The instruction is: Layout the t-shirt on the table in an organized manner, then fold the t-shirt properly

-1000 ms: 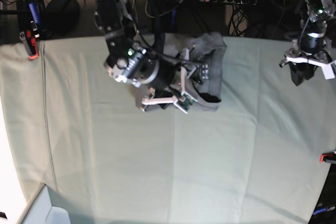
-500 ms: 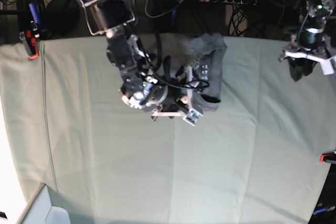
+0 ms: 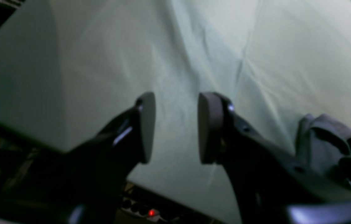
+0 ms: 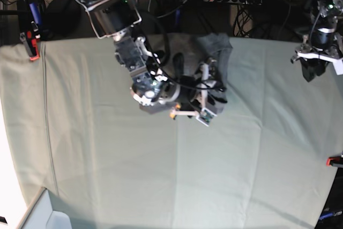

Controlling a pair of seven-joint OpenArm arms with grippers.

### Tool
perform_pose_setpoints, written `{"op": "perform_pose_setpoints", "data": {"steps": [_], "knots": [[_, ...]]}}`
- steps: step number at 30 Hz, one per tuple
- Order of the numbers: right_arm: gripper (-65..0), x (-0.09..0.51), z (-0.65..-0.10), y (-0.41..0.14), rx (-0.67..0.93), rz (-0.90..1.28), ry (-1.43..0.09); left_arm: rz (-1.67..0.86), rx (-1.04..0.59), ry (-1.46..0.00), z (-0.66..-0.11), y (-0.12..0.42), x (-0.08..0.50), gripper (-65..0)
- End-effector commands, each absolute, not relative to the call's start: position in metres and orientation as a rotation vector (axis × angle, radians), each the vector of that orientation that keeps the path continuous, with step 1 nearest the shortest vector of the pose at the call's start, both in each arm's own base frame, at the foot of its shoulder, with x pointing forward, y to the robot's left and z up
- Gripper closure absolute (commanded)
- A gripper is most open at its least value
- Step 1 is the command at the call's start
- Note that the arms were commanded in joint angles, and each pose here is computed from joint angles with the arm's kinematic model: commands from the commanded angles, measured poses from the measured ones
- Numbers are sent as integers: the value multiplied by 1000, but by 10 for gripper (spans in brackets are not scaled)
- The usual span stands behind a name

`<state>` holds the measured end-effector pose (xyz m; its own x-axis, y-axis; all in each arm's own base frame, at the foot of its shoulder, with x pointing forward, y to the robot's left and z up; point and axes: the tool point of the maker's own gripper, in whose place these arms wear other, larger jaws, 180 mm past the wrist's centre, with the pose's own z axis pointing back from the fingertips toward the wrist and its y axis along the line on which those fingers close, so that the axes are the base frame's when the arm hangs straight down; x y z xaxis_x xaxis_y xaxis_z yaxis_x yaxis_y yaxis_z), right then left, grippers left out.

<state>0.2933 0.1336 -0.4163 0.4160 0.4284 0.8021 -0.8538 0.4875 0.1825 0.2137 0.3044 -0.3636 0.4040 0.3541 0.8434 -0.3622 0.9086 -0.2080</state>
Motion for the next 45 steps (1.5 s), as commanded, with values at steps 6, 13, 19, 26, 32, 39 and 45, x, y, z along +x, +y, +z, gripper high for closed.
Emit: {"op": "perform_pose_setpoints", "data": {"steps": [6, 13, 19, 26, 32, 39, 45], "knots": [[-311, 303, -357, 145, 688, 874, -957, 442, 8, -1100, -356, 306, 219, -222], [-311, 315, -316, 98, 616, 726, -1122, 425, -43, -1110, -356, 288, 231, -222], [-311, 320, -324, -4, 426, 501, -1152, 323, -194, -1070, -369, 223, 248, -224], [-310, 291, -348, -79, 260, 479, -1077, 159, -425, -982, -386, 115, 257, -477], [-310, 282, -355, -122, 175, 394, -1052, 190, -450, -954, -398, 104, 257, -531], [-309, 276, -360, -139, 142, 357, -1034, 258, -422, -902, -426, 121, 263, -531], [-307, 269, -365, -140, 144, 352, -1016, 245, -451, -830, -450, 104, 261, -531]]}}
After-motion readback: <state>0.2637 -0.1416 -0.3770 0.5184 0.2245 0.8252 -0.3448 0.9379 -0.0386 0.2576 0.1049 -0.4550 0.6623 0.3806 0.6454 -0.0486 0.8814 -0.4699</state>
